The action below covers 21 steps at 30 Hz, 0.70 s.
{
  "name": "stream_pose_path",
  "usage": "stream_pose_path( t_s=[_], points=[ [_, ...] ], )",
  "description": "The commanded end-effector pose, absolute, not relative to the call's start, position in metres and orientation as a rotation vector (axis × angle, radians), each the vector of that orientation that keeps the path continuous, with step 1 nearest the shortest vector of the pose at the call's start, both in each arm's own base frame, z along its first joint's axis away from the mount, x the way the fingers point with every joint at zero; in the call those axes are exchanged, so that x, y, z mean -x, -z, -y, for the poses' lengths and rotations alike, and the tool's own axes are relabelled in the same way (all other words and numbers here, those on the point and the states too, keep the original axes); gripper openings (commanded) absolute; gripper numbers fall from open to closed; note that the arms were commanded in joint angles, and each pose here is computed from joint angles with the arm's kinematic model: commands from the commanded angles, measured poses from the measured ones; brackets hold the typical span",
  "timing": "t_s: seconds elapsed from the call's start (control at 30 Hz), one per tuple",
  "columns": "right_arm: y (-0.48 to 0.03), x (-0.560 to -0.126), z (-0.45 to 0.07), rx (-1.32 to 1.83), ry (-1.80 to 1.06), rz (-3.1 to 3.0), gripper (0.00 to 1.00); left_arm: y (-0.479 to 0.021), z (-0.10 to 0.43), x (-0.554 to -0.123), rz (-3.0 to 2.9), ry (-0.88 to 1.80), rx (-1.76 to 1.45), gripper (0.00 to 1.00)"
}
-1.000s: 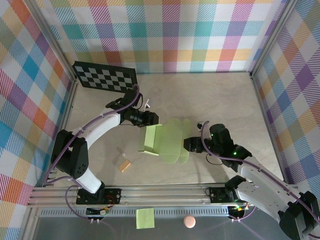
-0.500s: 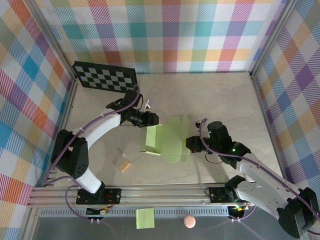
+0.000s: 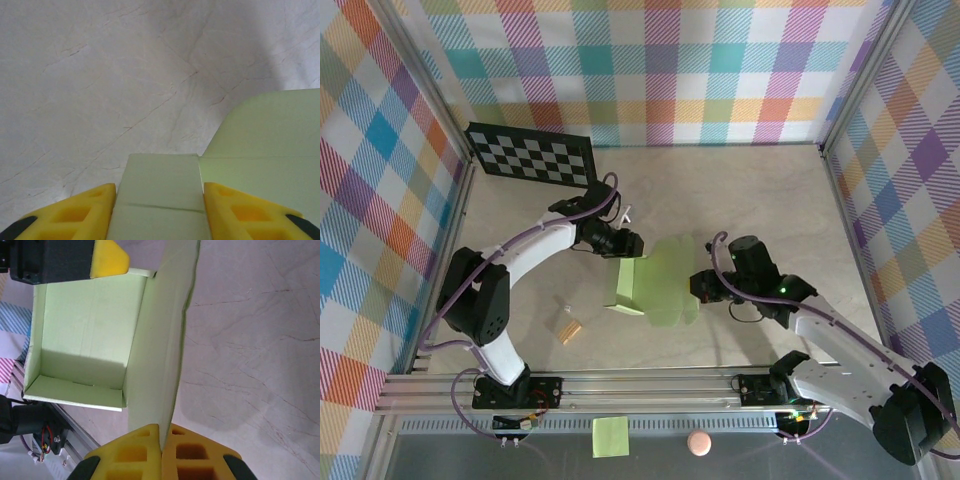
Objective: Fold the paper box
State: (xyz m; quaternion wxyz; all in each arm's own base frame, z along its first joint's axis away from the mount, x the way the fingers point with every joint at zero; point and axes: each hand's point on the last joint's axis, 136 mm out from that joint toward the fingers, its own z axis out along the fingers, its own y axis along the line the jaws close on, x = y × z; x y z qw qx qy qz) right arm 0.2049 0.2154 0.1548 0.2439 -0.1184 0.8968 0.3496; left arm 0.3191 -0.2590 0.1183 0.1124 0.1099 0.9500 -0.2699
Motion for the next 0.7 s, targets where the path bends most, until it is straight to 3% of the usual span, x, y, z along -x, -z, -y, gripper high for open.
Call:
stream_pose_path(
  t_s=[0.0,0.13,0.27,0.47,0.67],
  points=[
    [-0.176,-0.219,-0.211,0.427,-0.836,-2.401,0.0,-0.101,0.207,-0.328,-2.844,0.456,-0.278,0.43],
    [-0.168,-0.218,-0.212,0.626,-0.734,-2.485,0.0,-0.119,0.204,-0.336,-2.774,0.513,-0.229,0.63],
    [-0.167,-0.213,-0.216,0.856,-0.69,-2.534,0.0,-0.126,0.19,-0.337,-2.744,0.526,-0.175,0.7],
    [-0.173,-0.222,-0.218,1.2,-0.569,-2.544,0.0,-0.133,0.177,-0.327,-2.715,0.573,-0.163,0.69],
    [-0.182,-0.244,-0.23,1.59,-0.386,-2.401,0.0,-0.127,0.194,-0.308,-2.723,0.763,-0.2,0.56]
  ],
)
